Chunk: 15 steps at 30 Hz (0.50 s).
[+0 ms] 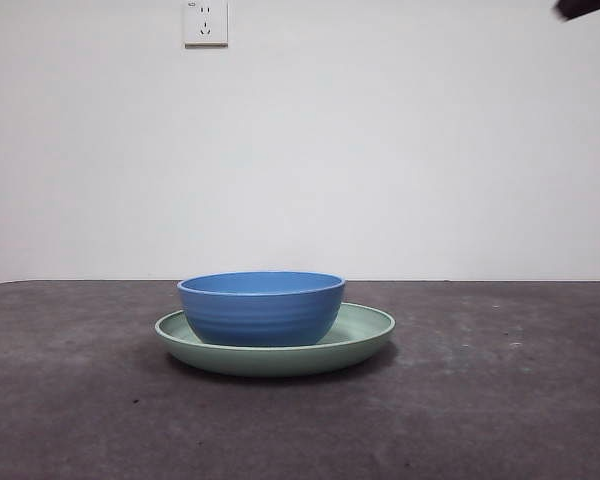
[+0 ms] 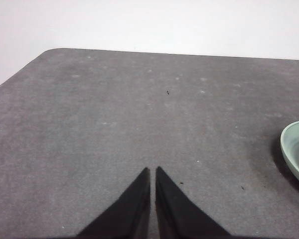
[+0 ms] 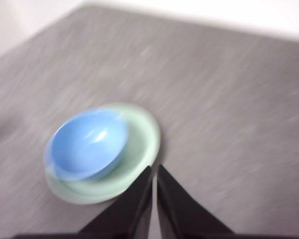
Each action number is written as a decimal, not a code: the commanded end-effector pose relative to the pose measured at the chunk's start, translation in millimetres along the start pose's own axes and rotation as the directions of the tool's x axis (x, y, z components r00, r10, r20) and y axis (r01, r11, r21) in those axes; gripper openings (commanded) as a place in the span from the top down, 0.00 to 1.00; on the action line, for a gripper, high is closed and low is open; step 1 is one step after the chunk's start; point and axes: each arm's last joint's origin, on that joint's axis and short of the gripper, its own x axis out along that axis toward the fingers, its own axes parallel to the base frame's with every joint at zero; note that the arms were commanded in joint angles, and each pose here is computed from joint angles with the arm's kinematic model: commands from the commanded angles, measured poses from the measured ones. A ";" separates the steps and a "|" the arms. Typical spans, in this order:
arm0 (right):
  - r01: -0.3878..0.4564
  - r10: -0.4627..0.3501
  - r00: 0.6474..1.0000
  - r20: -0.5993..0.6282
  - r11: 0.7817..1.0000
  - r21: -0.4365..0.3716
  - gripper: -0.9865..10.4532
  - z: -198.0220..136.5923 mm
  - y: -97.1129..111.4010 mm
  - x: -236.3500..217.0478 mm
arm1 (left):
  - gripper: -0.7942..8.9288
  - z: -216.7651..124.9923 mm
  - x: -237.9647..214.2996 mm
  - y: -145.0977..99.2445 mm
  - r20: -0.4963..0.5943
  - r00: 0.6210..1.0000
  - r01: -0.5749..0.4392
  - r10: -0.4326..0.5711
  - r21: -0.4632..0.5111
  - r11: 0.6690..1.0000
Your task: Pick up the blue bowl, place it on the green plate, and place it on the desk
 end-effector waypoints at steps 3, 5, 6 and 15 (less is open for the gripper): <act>0.154 -0.151 0.970 0.190 0.988 0.000 0.91 -25.9 -17.6 -13.4 | 0.90 -7.5 1.9 0.4 -0.027 1.000 -0.003 0.003 -0.004 1.000; 0.205 -0.198 0.946 0.255 0.979 0.000 0.91 -42.6 -22.1 -15.9 | 0.90 -7.5 1.9 0.4 -0.027 1.000 -0.003 0.003 -0.004 1.000; 0.223 -0.214 0.935 0.282 0.975 0.001 0.91 -50.5 -23.5 -16.5 | 0.90 -7.5 1.9 0.4 -0.027 1.000 -0.003 0.003 -0.004 1.000; 0.372 -0.340 0.833 0.437 0.928 0.014 0.91 -117.9 -30.6 -7.4 | 0.90 -7.5 1.9 0.4 -0.027 1.000 -0.003 0.003 -0.004 1.000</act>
